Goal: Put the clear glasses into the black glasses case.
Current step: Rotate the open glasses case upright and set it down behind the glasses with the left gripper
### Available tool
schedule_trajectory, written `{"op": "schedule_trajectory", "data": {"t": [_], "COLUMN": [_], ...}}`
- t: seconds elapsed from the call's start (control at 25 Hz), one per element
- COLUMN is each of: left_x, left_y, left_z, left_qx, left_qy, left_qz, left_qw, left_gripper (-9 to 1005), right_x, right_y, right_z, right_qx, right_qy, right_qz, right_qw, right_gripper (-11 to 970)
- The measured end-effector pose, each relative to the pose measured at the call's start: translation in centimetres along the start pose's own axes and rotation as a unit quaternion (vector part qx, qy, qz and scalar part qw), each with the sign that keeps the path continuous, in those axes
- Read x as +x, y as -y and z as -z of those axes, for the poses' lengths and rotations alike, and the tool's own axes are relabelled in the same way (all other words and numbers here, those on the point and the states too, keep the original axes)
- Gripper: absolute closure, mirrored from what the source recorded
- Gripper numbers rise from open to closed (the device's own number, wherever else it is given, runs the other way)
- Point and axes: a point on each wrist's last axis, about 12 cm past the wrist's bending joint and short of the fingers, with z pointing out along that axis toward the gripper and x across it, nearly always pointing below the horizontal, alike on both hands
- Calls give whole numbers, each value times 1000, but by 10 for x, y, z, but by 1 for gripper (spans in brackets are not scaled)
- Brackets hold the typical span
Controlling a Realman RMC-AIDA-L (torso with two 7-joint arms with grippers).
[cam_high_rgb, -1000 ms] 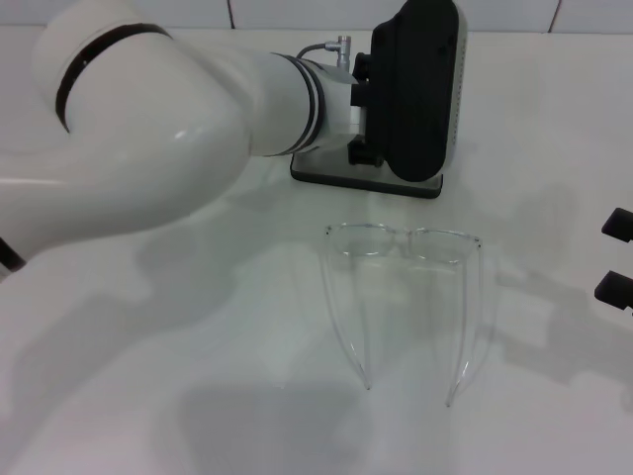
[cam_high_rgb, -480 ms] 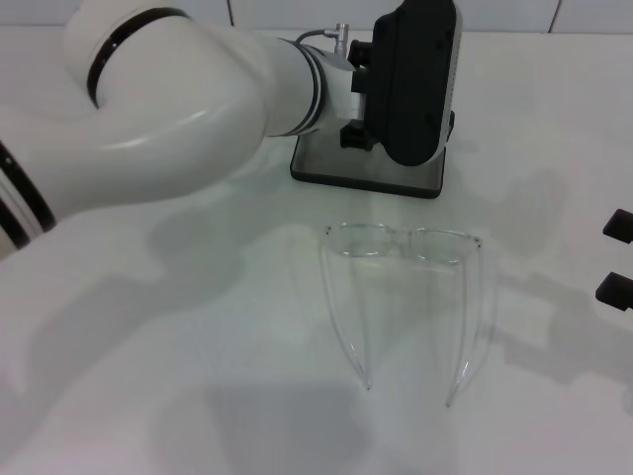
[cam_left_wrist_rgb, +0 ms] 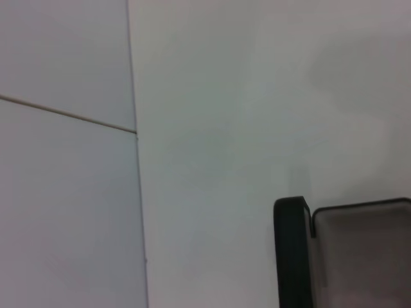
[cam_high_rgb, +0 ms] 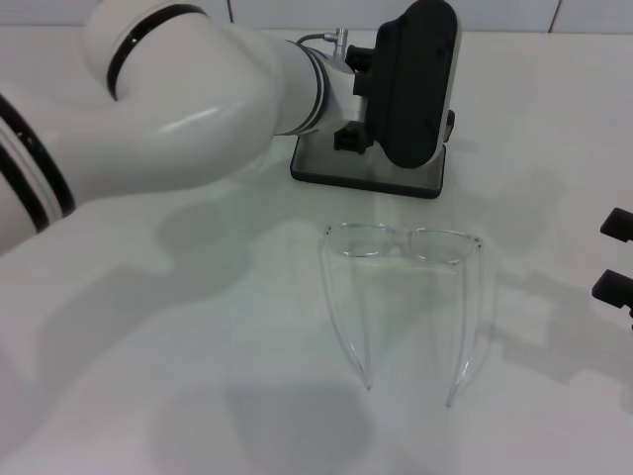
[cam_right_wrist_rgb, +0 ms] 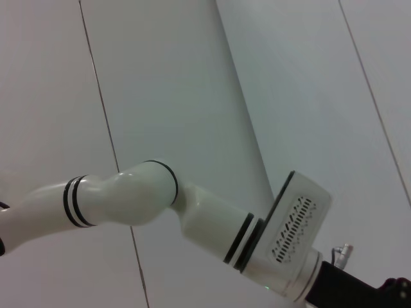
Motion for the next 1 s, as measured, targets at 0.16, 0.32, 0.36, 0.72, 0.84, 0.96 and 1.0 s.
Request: {"op": "schedule_trajectory", "data": {"t": [0.16, 0.32, 0.36, 0.72, 0.84, 0.96, 1.0], "left_x": [0, 0, -1, 2, 2, 2, 2], "left_y": [-1, -6, -6, -4, -2, -1, -1], "left_z": [-3, -3, -3, -5, -6, -7, -7], "left_qx": [4, 1, 0, 5, 8, 10, 10], "left_qy": [-5, -6, -6, -10, -11, -10, -10], "left_qz": [-3, 1, 1, 4, 4, 5, 5], "left_qw": [1000, 1000, 1000, 1000, 1000, 1000, 1000], "left_gripper": [511, 510, 511, 515, 519, 532, 544], "right_x": [0, 1, 2, 3, 5, 6, 6], "right_y": [0, 1, 1, 0, -1, 0, 0], "right_z": [-1, -2, -3, -2, -3, -3, -3], "right_qx": [0, 2, 2, 5, 6, 9, 10], "right_qy": [0, -2, -2, -3, 0, 1, 0], "right_qz": [0, -1, -2, -4, -6, -5, -5], "right_qw": [1000, 1000, 1000, 1000, 1000, 1000, 1000], "right_gripper": [237, 238, 238, 238, 238, 238, 238]}}
